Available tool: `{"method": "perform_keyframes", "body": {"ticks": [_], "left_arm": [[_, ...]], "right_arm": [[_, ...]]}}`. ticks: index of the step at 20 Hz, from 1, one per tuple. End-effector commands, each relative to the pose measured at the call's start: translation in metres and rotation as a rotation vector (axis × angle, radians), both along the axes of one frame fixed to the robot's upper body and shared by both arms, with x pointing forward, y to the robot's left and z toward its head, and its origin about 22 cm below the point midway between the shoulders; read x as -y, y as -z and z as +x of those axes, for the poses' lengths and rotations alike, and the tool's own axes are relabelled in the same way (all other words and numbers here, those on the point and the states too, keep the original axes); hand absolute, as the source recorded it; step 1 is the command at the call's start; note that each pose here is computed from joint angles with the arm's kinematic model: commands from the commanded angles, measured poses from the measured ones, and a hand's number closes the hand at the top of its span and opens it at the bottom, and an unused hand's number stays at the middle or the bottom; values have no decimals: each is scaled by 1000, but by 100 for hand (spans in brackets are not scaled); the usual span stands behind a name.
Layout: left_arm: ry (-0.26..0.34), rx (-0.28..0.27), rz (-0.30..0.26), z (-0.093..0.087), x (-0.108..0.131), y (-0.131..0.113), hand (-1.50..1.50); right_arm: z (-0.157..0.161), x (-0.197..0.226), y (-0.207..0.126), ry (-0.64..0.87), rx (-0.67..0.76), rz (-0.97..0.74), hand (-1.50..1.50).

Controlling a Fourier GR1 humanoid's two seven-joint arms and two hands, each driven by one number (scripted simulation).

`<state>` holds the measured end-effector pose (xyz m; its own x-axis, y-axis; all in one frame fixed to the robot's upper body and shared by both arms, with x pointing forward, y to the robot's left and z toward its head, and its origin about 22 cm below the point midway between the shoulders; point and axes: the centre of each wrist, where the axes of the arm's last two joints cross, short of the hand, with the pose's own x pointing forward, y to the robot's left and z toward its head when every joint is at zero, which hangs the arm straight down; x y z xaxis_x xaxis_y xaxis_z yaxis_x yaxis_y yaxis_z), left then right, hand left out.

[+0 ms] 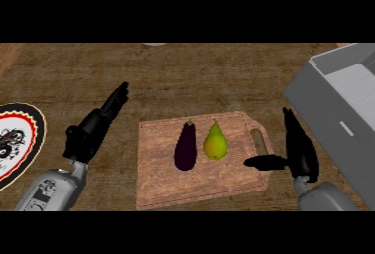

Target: Pick the pear from the cutting board and place it in the cardboard box

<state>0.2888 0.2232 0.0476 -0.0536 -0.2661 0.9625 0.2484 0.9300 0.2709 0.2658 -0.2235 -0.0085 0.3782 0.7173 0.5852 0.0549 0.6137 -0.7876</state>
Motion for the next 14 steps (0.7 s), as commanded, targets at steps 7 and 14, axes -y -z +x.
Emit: {"method": "perform_keyframes", "body": {"ticks": [7,14], "left_arm": [[55,-6,-2,-9,15,12,0],[37,17,-10,-5,11,10,0]], "right_arm": [[19,-105,-109,-11,-279,-93,-150],[41,-132,-154,14,-388,6,-150]]}}
